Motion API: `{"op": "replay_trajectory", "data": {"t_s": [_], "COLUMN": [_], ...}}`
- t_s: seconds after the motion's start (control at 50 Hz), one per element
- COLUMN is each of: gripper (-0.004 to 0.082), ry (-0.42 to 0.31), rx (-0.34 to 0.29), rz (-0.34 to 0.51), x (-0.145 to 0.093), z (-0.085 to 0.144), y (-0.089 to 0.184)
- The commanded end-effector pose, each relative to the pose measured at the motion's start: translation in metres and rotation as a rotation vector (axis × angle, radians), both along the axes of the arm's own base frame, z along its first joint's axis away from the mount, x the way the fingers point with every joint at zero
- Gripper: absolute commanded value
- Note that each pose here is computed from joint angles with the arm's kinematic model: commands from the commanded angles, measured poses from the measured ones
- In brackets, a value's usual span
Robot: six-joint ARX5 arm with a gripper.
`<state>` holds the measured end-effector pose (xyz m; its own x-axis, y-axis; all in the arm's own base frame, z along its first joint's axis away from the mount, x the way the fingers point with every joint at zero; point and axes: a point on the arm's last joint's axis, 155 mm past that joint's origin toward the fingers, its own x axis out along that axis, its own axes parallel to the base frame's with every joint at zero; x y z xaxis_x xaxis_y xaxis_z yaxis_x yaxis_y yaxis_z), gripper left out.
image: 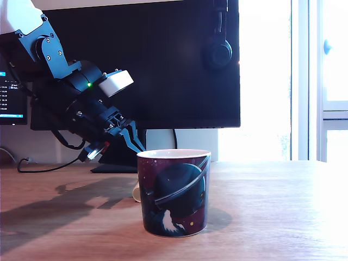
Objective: Pick up the coffee capsules from the table one by one and drop them inside the nearest coffee cup
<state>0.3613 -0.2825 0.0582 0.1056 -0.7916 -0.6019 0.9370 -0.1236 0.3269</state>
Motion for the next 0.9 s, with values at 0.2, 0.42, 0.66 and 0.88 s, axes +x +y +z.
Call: {"op": "replay_trajectory", "data": {"t_s": [0.2,0.42,0.66,0.88], "gripper": [-0.0024,-0.0024,-0.0024,-0.0024], "ry": [0.038,0.068,0.133,0.187], "rx": [0.042,0.066,0.104,0.127], "rz": [-0.046,-0.068,-0.105,-0.114], "x": [-0.015,-0.027,-0.049,-0.061], "z": [-0.019,-0.024,-0.031,-0.035], "y": [-0.002,-0.006,-0.005,-0.003]}}
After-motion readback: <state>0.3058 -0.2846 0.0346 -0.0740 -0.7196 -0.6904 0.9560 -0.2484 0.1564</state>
